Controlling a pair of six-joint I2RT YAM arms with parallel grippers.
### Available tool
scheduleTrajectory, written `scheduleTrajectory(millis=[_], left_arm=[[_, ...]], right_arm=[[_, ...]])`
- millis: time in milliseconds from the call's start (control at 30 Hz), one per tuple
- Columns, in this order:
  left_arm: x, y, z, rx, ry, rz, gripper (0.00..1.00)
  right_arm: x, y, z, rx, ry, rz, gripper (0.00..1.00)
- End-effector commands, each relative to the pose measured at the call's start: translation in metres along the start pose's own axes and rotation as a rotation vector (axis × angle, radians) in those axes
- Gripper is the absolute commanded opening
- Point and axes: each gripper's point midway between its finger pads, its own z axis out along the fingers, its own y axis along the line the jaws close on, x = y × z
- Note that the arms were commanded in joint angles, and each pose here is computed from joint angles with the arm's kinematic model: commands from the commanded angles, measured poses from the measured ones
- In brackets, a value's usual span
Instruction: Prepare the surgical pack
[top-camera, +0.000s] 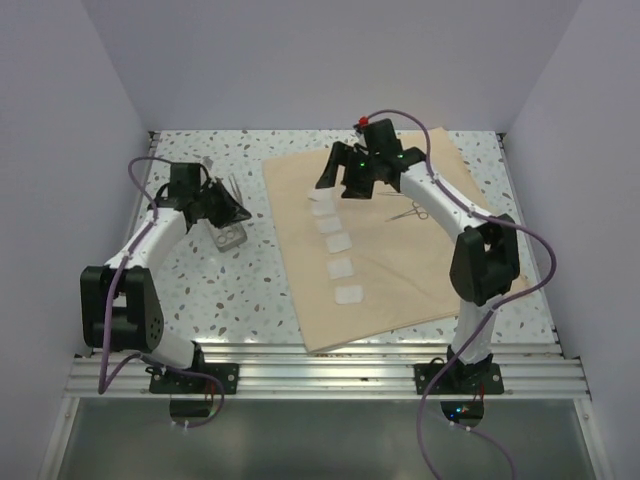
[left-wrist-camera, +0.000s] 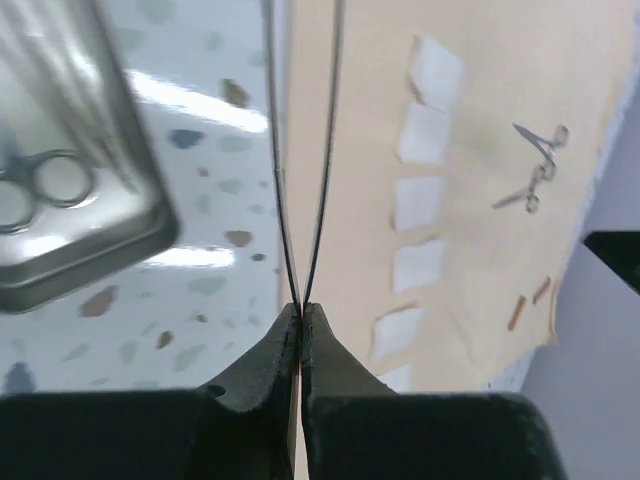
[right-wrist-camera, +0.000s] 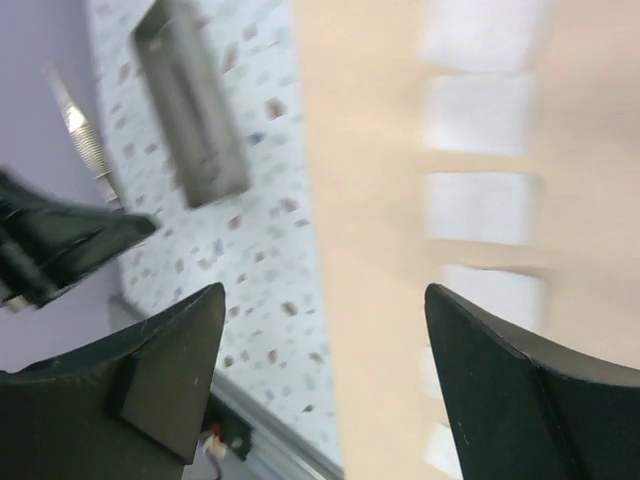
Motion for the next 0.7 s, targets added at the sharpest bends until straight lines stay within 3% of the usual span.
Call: scheduleTrajectory(millis=[0, 133, 233, 433, 467, 500, 567, 667], left_arm=[[-0.027, 0.065, -0.023, -0.274, -0.096, -0.077, 0.0], [-0.025, 0.108, -0.018, -0.394, -0.047, -0.109, 0.0], [-0.03, 0.124, -0.011, -0.433, -0.037, -0.114, 0.0], [-0.023, 0.138, 0.007, -0.459, 0.047, -0.128, 0.01], [-0.024, 0.138, 0.007, -0.458, 0.046, -0.126, 0.07], [-0.023, 0.138, 0.008, -0.458, 0.048, -0.123, 0.18], [-0.027, 0.135, 0.007, -0.447, 0.037, -0.116, 0.25], [-0.033, 0.131, 0.002, -0.45, 0.023, -0.097, 0.43]], right_arm=[[-0.026, -0.092, -0.031, 0.303, 0.006, -0.031, 0.86], [-0.059, -0.148, -0.064, 0.428, -0.016, 0.005, 0.89], [-0.076, -0.157, -0.079, 0.435, -0.058, 0.011, 0.9], [-0.071, -0.171, -0.075, 0.446, -0.039, 0.023, 0.91], [-0.07, -0.172, -0.075, 0.45, -0.036, 0.013, 0.91], [-0.067, -0.178, -0.071, 0.459, -0.02, 0.009, 0.91], [-0.064, -0.187, -0.069, 0.496, 0.009, -0.006, 0.91], [-0.058, -0.21, -0.067, 0.6, 0.045, 0.054, 0.86]])
